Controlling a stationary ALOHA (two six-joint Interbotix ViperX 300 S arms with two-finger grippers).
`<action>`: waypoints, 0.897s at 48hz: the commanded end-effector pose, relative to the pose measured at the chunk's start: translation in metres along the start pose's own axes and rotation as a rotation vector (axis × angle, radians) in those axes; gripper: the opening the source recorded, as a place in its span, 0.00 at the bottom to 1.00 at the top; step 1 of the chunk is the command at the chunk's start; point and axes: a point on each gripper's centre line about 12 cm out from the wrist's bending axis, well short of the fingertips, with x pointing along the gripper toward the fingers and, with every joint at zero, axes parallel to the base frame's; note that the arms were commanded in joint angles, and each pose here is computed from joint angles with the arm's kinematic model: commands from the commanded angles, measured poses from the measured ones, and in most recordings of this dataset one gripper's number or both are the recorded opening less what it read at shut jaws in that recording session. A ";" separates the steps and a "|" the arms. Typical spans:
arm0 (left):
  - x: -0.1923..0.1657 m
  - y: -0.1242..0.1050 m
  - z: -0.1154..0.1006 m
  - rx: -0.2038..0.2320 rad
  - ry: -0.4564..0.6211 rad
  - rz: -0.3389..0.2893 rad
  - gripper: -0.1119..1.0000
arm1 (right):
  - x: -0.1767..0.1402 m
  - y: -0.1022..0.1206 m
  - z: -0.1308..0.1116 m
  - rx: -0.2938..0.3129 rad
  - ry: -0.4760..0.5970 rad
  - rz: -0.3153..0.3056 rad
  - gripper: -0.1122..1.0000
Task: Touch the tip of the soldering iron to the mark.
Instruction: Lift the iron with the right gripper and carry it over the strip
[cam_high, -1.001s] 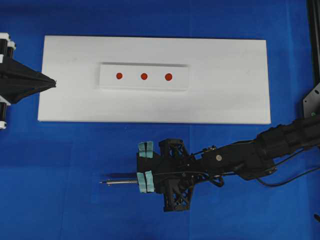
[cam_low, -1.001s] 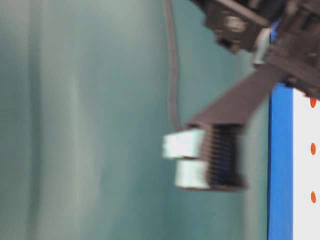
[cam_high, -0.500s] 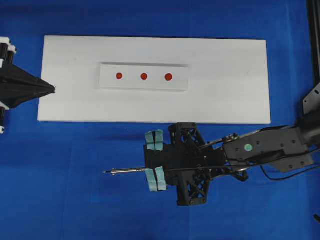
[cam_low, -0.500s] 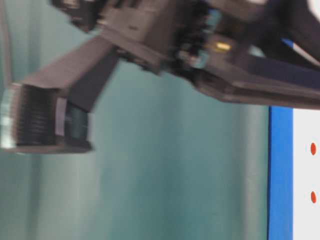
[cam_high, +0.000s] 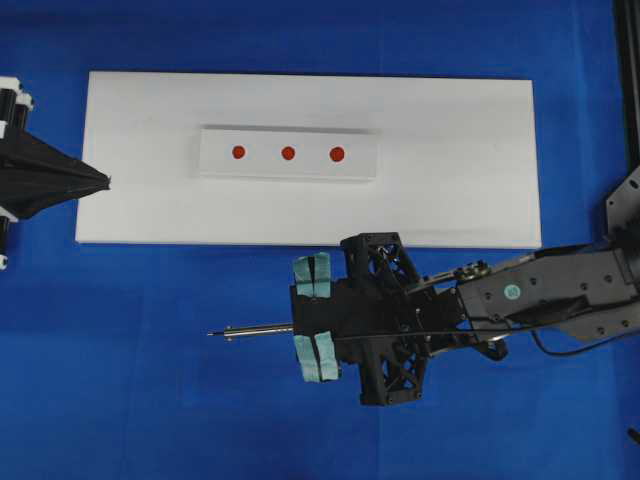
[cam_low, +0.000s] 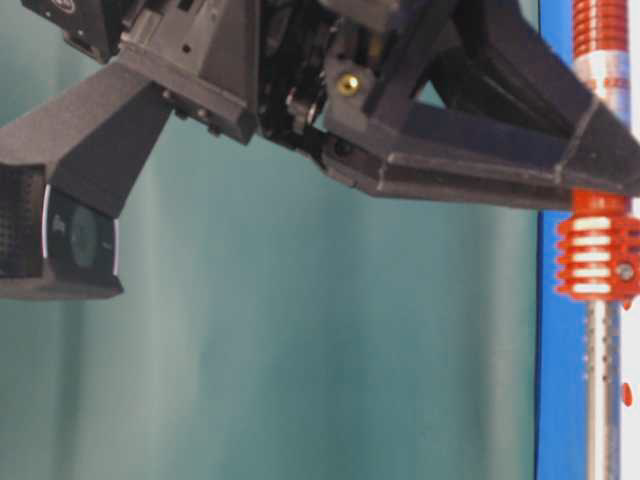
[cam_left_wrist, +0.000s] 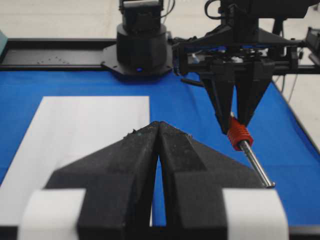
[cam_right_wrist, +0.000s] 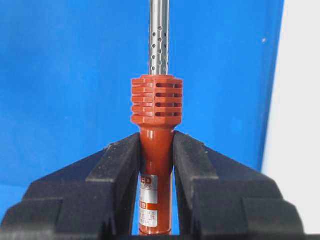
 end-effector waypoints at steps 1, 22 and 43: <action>0.002 -0.001 0.004 0.001 -0.012 -0.006 0.10 | -0.017 -0.006 0.013 -0.005 -0.058 -0.007 0.16; 0.003 -0.004 0.004 0.000 -0.011 -0.018 0.10 | -0.030 -0.098 0.018 0.004 -0.072 -0.157 0.16; 0.003 -0.004 0.003 0.002 -0.009 -0.019 0.10 | -0.040 -0.172 0.024 -0.021 -0.061 -0.266 0.16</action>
